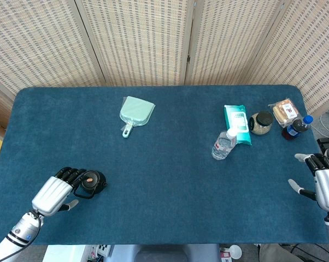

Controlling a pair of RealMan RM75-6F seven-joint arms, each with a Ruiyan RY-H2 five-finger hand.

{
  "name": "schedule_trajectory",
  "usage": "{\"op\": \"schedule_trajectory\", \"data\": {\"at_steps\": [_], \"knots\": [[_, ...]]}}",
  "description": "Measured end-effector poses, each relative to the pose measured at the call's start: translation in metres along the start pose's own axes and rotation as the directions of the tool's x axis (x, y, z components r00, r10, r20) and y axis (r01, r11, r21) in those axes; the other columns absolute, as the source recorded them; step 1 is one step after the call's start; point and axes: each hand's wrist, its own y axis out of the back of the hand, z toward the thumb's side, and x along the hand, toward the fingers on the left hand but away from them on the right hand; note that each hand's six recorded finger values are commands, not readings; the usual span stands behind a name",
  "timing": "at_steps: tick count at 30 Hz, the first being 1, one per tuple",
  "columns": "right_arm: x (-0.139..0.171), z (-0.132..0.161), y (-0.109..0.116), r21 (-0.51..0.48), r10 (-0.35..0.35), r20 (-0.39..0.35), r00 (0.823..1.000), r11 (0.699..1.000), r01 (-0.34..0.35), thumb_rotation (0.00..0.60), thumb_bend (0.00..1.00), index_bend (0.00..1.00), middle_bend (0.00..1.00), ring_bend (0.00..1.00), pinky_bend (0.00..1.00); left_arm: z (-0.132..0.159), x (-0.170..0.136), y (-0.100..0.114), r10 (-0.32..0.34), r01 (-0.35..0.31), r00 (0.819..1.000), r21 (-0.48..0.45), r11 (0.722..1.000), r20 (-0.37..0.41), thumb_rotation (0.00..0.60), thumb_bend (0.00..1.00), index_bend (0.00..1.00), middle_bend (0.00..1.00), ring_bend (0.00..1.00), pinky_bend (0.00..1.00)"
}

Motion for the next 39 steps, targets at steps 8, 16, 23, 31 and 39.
{"op": "schedule_trajectory", "data": {"at_steps": [8, 16, 23, 31, 39], "knots": [[0.004, -0.005, 0.001, -0.001, -0.002, 0.014, 1.000, 1.000, 0.002, 0.600, 0.13, 0.32, 0.40, 0.28, 0.33, 0.007, 0.017, -0.013, -0.051, 0.050, 0.998, 0.025, 0.998, 0.026, 0.600, 0.18, 0.20, 0.17, 0.19, 0.16], [0.008, -0.010, 0.001, -0.001, -0.001, 0.029, 1.000, 1.000, 0.001, 0.600, 0.13, 0.32, 0.40, 0.28, 0.33, 0.007, 0.030, -0.023, -0.088, 0.087, 0.996, 0.047, 0.995, 0.025, 0.600, 0.17, 0.20, 0.17, 0.19, 0.16], [0.009, -0.012, 0.001, -0.003, -0.002, 0.033, 0.999, 1.000, 0.002, 0.600, 0.13, 0.32, 0.40, 0.28, 0.33, -0.001, 0.037, -0.029, -0.113, 0.112, 0.994, 0.071, 0.991, 0.008, 0.600, 0.18, 0.19, 0.17, 0.19, 0.16], [0.010, -0.013, -0.001, -0.004, 0.001, 0.039, 0.999, 1.000, -0.001, 0.600, 0.13, 0.32, 0.40, 0.28, 0.33, -0.013, 0.045, -0.031, -0.122, 0.123, 0.992, 0.077, 0.989, -0.028, 0.600, 0.18, 0.19, 0.17, 0.19, 0.16], [0.011, -0.016, -0.001, -0.005, -0.001, 0.046, 0.999, 1.000, 0.001, 0.600, 0.13, 0.32, 0.40, 0.28, 0.33, -0.023, 0.056, -0.029, -0.123, 0.127, 0.991, 0.083, 0.988, -0.055, 0.600, 0.17, 0.19, 0.17, 0.19, 0.16]]}}
